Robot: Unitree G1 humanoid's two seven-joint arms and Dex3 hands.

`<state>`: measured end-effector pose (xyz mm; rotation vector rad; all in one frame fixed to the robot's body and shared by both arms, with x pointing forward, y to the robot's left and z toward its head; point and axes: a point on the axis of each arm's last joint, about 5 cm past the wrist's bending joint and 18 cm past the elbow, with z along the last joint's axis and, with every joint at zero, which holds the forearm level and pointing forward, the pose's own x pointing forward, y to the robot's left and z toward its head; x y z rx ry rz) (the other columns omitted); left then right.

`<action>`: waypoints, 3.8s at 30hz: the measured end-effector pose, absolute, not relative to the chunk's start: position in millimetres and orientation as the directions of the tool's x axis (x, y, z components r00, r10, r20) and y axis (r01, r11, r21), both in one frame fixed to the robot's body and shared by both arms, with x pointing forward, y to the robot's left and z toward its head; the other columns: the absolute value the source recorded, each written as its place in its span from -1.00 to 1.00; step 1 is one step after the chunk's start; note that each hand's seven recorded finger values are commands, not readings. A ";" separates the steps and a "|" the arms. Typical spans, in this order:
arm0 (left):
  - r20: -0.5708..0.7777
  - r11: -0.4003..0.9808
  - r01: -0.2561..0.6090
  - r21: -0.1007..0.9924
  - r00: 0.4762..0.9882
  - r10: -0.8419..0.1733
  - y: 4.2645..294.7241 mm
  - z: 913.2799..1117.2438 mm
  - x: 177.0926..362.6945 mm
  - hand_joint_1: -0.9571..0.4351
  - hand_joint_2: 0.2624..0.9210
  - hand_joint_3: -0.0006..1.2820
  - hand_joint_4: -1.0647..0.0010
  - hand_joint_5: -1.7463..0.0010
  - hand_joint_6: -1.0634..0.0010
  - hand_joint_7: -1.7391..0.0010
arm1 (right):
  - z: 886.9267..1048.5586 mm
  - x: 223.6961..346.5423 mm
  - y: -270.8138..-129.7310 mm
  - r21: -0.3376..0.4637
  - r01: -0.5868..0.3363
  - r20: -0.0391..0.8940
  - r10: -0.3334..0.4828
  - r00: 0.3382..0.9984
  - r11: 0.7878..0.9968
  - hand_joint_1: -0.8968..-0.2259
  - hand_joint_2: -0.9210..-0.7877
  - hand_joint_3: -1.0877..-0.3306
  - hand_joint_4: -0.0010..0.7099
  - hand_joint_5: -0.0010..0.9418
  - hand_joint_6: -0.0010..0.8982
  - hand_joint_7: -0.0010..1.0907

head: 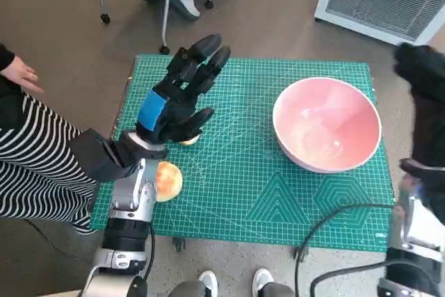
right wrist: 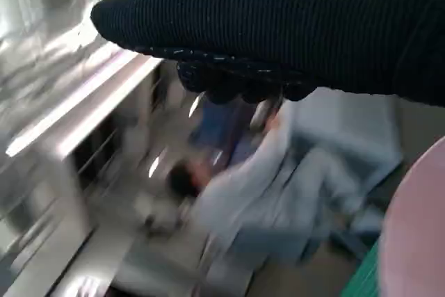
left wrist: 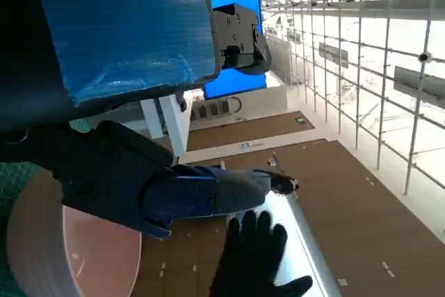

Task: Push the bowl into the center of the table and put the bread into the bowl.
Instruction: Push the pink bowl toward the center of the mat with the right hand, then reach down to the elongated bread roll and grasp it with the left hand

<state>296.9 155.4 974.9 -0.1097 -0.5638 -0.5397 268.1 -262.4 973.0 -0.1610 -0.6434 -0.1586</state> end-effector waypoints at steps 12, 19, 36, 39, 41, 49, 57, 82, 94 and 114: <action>0.543 0.864 0.501 0.049 0.712 -0.444 155.4 975.3 297.3 -0.53 1.00 -0.43 0.76 1.00 1.00 0.43 | 940.4 277.5 -280.2 0.034 0.283 0.431 -0.269 0.861 0.959 -0.47 -1.00 -0.51 -0.77 -1.00 -1.00 -0.21; 0.539 0.867 0.495 0.052 0.717 -0.442 157.0 974.7 298.0 -0.52 1.00 -0.43 0.76 0.99 1.00 0.42 | 921.9 281.5 -281.9 0.116 0.283 0.294 -0.305 0.906 0.952 -0.42 -1.00 -0.47 -0.78 -1.00 -1.00 -0.23; 0.542 0.881 0.464 0.090 0.720 -0.435 162.3 976.0 297.7 -0.52 1.00 -0.39 0.78 1.00 1.00 0.43 | 900.3 293.6 -259.6 0.249 0.268 0.068 -0.293 0.954 0.931 -0.27 -1.00 -0.49 -0.79 -1.00 -0.87 -0.45; 0.541 0.882 0.461 0.095 0.720 -0.434 163.3 976.4 297.6 -0.52 1.00 -0.39 0.78 1.00 1.00 0.44 | 897.2 296.1 -251.8 0.288 0.256 0.033 -0.277 0.960 0.923 -0.30 -1.00 -0.48 -0.78 -1.00 -0.85 -0.48; 0.541 0.883 0.458 0.098 0.720 -0.434 164.4 976.8 297.4 -0.52 1.00 -0.40 0.78 1.00 1.00 0.44 | 895.8 298.2 -246.1 0.310 0.248 0.013 -0.265 0.964 0.918 -0.31 -1.00 -0.47 -0.77 -0.99 -0.84 -0.49; 0.544 0.891 0.440 0.115 0.722 -0.427 171.6 978.8 295.7 -0.54 1.00 -0.41 0.77 0.99 1.00 0.44 | 898.7 309.7 -221.8 0.394 0.201 -0.020 -0.210 0.977 0.897 -0.34 -1.00 -0.45 -0.77 -0.99 -0.81 -0.51; 0.545 0.897 0.428 0.111 0.729 -0.415 175.7 977.2 293.6 -0.56 1.00 -0.43 0.81 1.00 1.00 0.46 | 902.7 319.1 -198.1 0.485 0.140 -0.033 -0.142 0.989 0.863 -0.32 -1.00 -0.46 -0.85 -1.00 -0.79 -0.53; 0.543 0.907 0.406 0.109 0.740 -0.397 182.9 970.5 289.0 -0.56 1.00 -0.45 0.82 1.00 1.00 0.48 | 915.5 333.5 -154.7 0.635 0.019 -0.020 -0.008 1.000 0.772 -0.31 -1.00 -0.49 -0.97 -1.00 -0.82 -0.59; 0.551 0.911 0.398 0.105 0.740 -0.386 181.5 969.6 288.3 -0.57 1.00 -0.45 0.82 1.00 1.00 0.47 | 923.9 335.9 -161.3 0.528 -0.016 0.046 -0.010 0.999 0.849 -0.31 -1.00 -0.51 -0.86 -0.96 -0.77 -0.58; 0.555 0.911 0.405 0.077 0.742 -0.376 166.1 970.3 288.7 -0.57 1.00 -0.41 0.75 0.98 1.00 0.42 | 967.9 318.7 -186.3 -0.031 -0.167 0.613 0.150 0.776 0.986 -0.55 -1.00 -0.31 -0.72 -0.95 -0.68 -0.51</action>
